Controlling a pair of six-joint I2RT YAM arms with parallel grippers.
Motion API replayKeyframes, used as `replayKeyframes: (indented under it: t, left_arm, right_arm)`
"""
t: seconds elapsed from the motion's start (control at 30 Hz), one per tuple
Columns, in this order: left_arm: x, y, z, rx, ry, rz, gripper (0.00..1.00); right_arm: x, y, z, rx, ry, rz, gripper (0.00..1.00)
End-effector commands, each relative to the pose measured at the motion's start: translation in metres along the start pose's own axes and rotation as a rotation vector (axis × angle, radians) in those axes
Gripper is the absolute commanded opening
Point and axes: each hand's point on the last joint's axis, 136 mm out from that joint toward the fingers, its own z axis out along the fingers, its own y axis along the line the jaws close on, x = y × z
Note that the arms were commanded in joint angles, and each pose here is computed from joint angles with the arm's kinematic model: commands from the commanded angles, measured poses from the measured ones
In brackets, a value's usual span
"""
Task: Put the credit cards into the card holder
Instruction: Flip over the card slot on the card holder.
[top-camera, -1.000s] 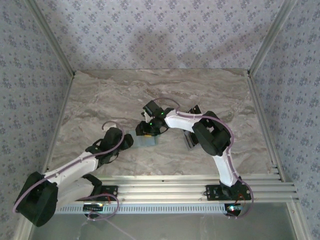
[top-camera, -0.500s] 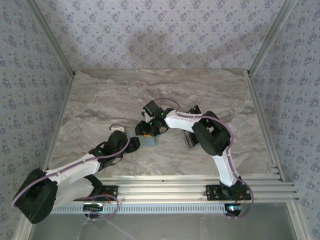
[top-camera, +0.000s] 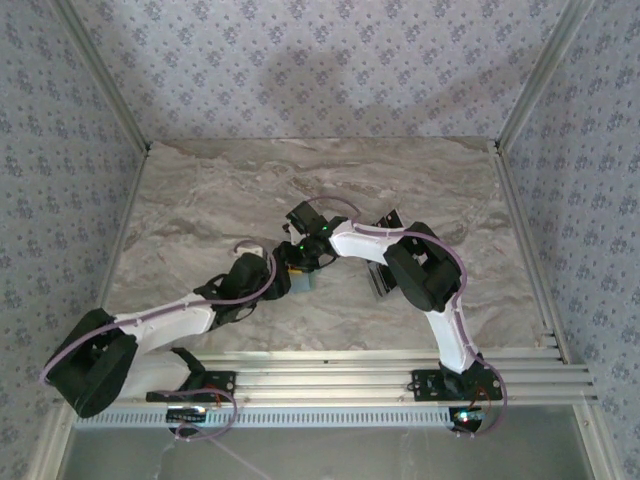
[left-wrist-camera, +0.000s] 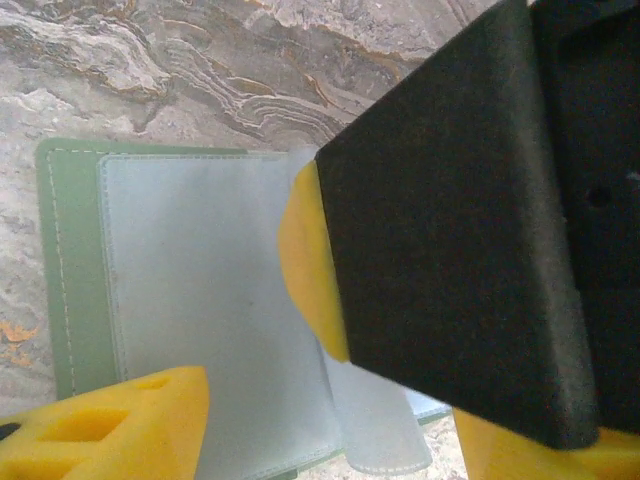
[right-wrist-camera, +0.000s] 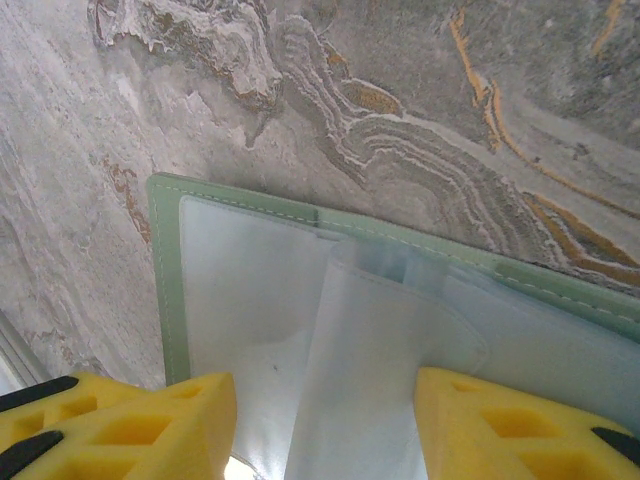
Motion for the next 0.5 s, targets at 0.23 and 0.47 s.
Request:
replayKeyframes:
  t: [0.23, 0.47]
  left_arm:
    - [0.008, 0.022, 0.001, -0.164, 0.042, 0.044, 0.54]
    - [0.016, 0.034, 0.003, -0.221, 0.066, 0.05, 0.52]
  right_arm:
    - [0.012, -0.01, 0.008, 0.01, 0.048, 0.033, 0.52]
    - [0.008, -0.005, 0.004, -0.002, 0.039, 0.034, 0.52]
